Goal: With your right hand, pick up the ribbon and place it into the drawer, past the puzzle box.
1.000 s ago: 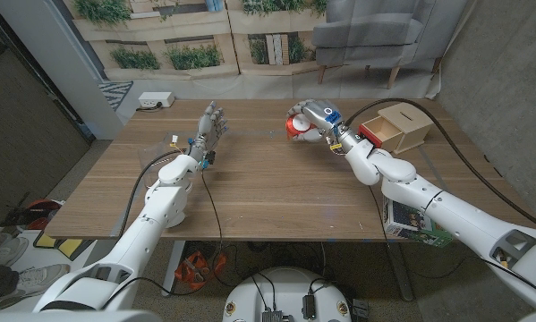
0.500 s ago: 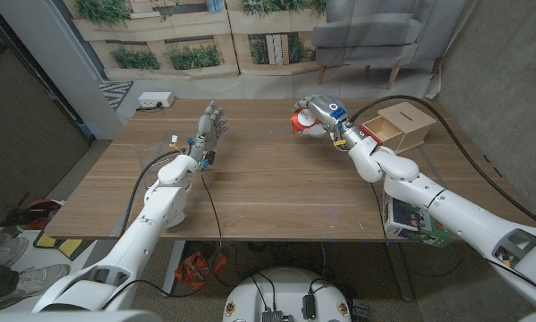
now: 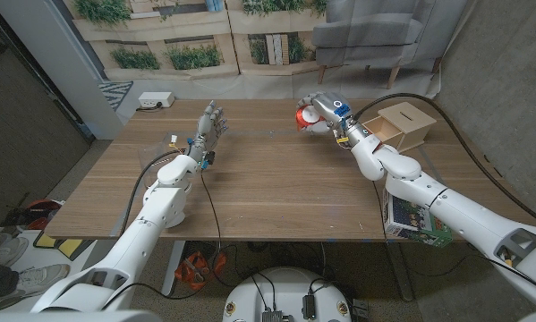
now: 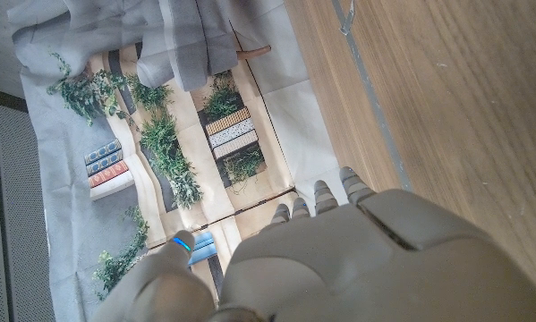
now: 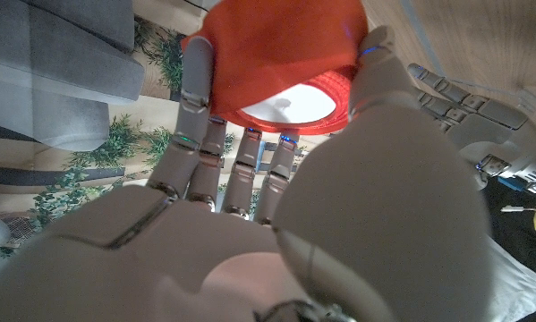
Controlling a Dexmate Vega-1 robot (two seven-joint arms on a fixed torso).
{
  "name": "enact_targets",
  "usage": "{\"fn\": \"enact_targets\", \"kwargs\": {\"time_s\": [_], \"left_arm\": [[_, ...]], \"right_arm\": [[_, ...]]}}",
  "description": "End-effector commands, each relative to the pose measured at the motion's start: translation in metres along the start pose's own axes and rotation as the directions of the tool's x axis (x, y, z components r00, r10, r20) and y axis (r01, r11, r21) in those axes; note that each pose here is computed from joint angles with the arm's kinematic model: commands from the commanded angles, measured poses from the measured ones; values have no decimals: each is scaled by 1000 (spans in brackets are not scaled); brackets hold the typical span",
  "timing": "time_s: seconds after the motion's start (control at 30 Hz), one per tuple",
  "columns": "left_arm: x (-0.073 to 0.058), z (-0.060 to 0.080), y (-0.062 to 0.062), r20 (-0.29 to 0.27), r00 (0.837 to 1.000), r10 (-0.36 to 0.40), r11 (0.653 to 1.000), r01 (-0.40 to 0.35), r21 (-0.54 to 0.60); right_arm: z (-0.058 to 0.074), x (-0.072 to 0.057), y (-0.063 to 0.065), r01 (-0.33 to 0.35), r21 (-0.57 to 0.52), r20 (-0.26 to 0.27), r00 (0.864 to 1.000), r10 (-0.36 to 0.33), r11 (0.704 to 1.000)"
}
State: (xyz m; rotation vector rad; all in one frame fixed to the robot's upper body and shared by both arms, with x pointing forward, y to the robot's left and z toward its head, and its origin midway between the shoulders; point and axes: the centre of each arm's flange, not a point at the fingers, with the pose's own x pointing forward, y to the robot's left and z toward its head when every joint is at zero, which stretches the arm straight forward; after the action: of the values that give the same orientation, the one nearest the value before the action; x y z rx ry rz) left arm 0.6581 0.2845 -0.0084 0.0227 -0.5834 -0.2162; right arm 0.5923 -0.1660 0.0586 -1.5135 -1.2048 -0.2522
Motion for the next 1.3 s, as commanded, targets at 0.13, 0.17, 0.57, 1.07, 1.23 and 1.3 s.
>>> {"fn": "enact_targets", "kwargs": {"time_s": [0.13,0.17,0.57,1.07,1.23,1.3], "left_arm": [[-3,2,-2,3,1000,3,1000,-3,3],[-3,2,-2,4,1000,3,1000,-3,3],[0,7,-2,1,1000,-4,1000,4,5],[2,7,-3,2,1000,-7,1000,7,5],[3,7,-3,0,1000,-6,1000,6,5],[3,7,-3,-1,1000,-5,1000,5,6]], "right_arm": [[-15,0,-4,2,-35,-41,999,-3,999],[-17,0,-4,1,-37,-43,999,-3,999],[-29,-1,-7,0,-55,-72,997,-4,999],[-41,-3,-10,-4,-69,-115,993,-4,998],[-44,-4,-10,2,-67,-124,992,-11,998],[-45,-3,-10,3,-68,-128,992,-12,998]]}}
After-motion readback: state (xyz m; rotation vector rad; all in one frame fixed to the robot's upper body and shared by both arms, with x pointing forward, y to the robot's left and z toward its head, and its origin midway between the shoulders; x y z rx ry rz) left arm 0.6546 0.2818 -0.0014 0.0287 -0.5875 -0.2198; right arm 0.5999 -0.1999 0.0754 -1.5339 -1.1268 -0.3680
